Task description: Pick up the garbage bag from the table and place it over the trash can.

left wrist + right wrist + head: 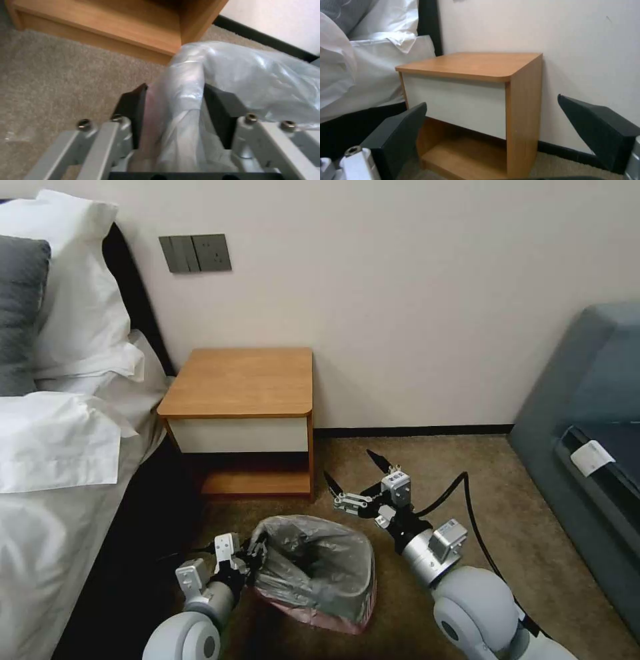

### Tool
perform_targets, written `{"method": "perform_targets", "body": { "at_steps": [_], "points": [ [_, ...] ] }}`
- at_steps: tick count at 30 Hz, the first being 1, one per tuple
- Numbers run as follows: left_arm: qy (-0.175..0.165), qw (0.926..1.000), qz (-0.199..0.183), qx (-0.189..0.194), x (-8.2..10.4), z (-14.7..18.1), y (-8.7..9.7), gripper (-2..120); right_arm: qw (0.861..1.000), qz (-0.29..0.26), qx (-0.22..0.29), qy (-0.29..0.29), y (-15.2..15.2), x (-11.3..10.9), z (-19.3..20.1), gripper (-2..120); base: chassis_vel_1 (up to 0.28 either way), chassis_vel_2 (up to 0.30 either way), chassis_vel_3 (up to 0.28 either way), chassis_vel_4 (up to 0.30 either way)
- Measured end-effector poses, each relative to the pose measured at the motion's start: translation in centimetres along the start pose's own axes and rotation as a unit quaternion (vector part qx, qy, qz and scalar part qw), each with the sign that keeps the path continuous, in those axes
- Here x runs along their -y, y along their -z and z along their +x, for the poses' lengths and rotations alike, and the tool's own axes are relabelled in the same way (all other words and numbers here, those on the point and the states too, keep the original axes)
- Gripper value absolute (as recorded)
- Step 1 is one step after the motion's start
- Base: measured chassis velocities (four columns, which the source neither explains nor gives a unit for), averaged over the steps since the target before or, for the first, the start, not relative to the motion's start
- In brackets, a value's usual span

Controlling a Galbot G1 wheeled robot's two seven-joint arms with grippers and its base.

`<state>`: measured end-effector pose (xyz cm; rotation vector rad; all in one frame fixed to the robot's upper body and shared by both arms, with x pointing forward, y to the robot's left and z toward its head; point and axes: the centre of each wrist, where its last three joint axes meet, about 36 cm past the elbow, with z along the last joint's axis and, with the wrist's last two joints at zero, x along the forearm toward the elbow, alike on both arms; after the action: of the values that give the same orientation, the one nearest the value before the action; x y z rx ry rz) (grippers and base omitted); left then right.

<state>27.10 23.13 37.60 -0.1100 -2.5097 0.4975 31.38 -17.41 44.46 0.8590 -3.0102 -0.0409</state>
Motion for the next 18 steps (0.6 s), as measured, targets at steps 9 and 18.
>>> {"method": "perform_targets", "body": {
  "at_steps": [9, 18],
  "points": [
    [0.014, 0.9998, -0.006, 0.016, -0.5, 1.3, 0.2, 81, 1.0, 0.0, 0.001, 0.003, 0.1, 0.0, -0.1, 100, 0.0, 0.0, 0.0, 0.0],
    [0.038, 0.988, -0.091, 0.119, -0.5, 2.1, 0.0, 92, 0.999, 0.01, -0.007, -0.032, -0.1, -0.3, -0.2, 100, 0.0, 0.0, 0.0, 0.0]
  ]
}}
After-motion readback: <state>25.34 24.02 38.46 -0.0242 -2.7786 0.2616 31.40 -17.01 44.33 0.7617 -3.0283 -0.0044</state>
